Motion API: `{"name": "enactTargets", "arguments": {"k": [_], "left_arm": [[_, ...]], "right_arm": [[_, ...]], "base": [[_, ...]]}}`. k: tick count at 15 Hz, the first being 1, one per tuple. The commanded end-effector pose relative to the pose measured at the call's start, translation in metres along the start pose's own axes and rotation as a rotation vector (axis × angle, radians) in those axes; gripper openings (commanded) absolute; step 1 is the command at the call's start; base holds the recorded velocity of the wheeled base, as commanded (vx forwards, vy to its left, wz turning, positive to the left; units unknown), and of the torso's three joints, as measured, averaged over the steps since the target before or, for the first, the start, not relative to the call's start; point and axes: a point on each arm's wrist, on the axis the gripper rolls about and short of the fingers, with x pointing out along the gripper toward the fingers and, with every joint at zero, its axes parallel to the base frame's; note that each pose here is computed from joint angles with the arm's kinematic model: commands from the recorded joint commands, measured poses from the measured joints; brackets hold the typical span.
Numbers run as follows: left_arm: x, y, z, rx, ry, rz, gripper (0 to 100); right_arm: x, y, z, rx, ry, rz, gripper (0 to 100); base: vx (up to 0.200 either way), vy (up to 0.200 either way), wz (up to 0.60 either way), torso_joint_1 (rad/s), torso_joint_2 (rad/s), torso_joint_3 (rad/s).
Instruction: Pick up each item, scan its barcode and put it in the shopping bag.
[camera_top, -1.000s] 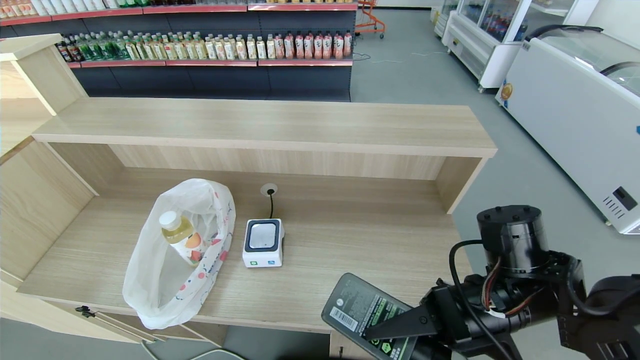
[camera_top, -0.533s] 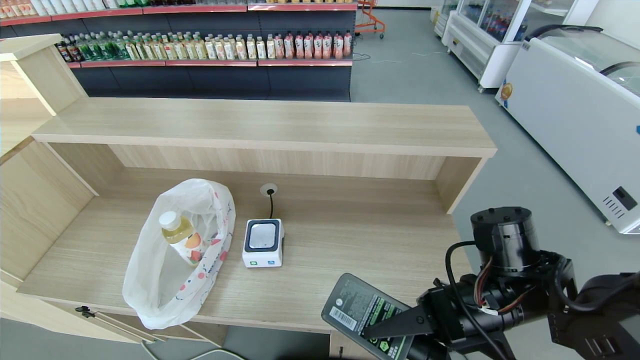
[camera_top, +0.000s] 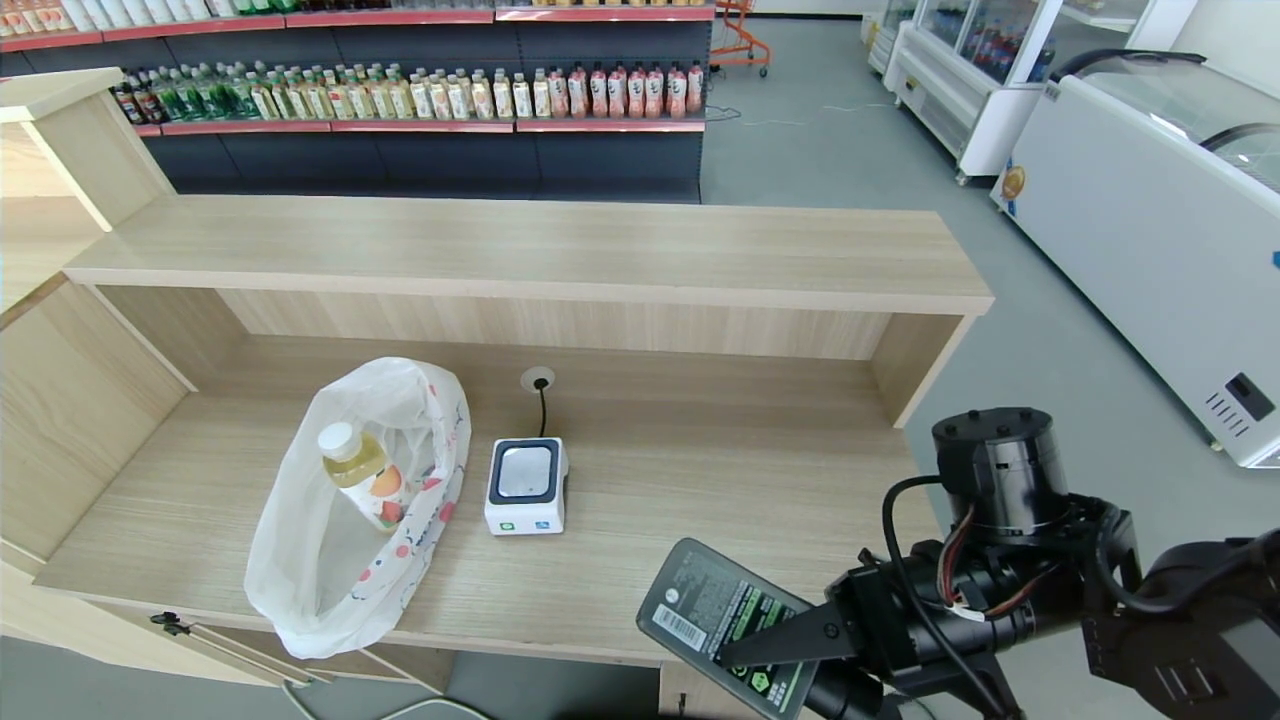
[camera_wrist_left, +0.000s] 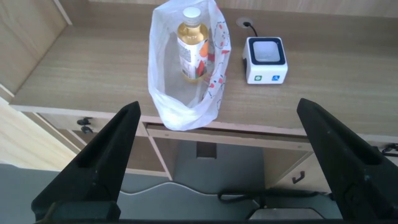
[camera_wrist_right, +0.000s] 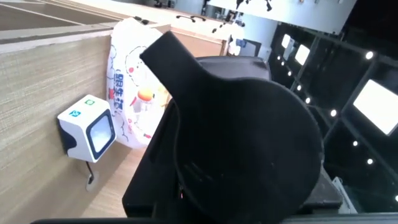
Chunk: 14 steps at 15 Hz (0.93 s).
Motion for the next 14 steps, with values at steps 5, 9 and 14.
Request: {"name": "enactTargets", "arguments": {"k": [5, 9, 14], "left_arm": [[0.0, 0.0, 0.0, 0.0, 0.0, 0.0, 100], [0.0, 0.0, 0.0, 0.0, 0.0, 0.0, 100], [0.0, 0.0, 0.0, 0.0, 0.0, 0.0, 100]], "right_arm": [[0.0072, -0.0021, 0.0031, -0.032, -0.025, -0.011, 0], [0.0066, -0.0021, 0.0062, -0.03, -0.03, -0.01, 0], [0.0062, -0.0034, 0.008, -0.031, -0.032, -0.012, 0]], "base": [[0.0, 0.0, 0.0, 0.0, 0.0, 0.0], [0.0, 0.0, 0.0, 0.0, 0.0, 0.0], [0.0, 0.0, 0.0, 0.0, 0.0, 0.0]]}}
